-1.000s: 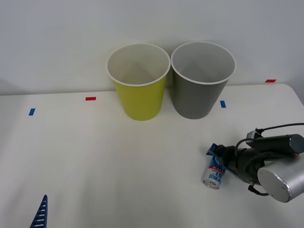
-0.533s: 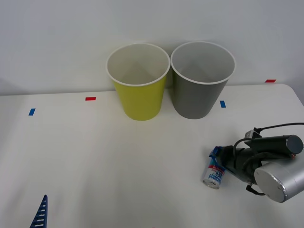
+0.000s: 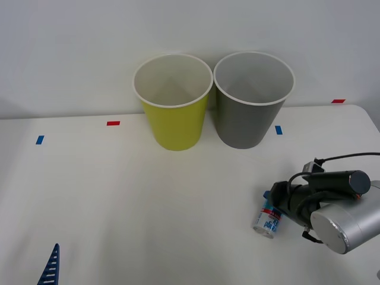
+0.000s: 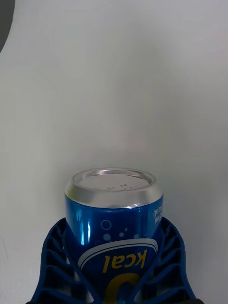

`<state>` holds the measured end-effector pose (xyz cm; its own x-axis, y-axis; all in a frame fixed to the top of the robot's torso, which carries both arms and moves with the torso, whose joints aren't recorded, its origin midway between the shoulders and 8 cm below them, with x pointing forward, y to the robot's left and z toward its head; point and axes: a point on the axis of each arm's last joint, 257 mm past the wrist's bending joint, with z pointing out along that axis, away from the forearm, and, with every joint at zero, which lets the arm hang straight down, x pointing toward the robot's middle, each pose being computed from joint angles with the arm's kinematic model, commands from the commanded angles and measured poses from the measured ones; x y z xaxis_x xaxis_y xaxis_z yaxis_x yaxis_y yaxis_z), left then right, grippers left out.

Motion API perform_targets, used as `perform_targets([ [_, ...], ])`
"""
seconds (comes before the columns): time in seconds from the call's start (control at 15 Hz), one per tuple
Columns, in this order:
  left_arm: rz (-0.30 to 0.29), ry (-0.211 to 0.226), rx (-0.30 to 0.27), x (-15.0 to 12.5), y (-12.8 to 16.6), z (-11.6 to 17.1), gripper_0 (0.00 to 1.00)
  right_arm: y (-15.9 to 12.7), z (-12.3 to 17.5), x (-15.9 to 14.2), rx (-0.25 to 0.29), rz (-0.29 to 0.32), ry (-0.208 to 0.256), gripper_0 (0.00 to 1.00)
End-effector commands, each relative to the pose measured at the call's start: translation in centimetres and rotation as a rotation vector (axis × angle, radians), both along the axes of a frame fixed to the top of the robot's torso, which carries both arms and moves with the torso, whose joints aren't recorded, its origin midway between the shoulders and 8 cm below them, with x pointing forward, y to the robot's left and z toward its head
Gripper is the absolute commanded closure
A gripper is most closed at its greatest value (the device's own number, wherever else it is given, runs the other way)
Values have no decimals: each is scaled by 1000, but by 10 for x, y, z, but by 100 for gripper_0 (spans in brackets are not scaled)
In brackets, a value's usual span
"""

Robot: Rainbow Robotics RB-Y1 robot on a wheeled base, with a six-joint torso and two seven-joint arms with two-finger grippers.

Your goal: Put cans in the gray bin and PET bottles in the light green bin.

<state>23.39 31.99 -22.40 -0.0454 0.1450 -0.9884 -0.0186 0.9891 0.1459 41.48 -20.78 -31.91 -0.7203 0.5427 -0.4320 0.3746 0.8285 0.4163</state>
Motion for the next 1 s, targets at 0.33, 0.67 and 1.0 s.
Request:
perform_targets([
  [0.33, 0, 0, 0, 0, 0, 0, 0, 2, 30, 4, -122, 181, -127, 100],
  [0.67, 0, 0, 0, 0, 0, 0, 0, -4, 57, 7, -311, 350, -268, 100],
  [1.0, 0, 0, 0, 0, 0, 0, 0, 3, 79, 16, -506, 509, -373, 100],
])
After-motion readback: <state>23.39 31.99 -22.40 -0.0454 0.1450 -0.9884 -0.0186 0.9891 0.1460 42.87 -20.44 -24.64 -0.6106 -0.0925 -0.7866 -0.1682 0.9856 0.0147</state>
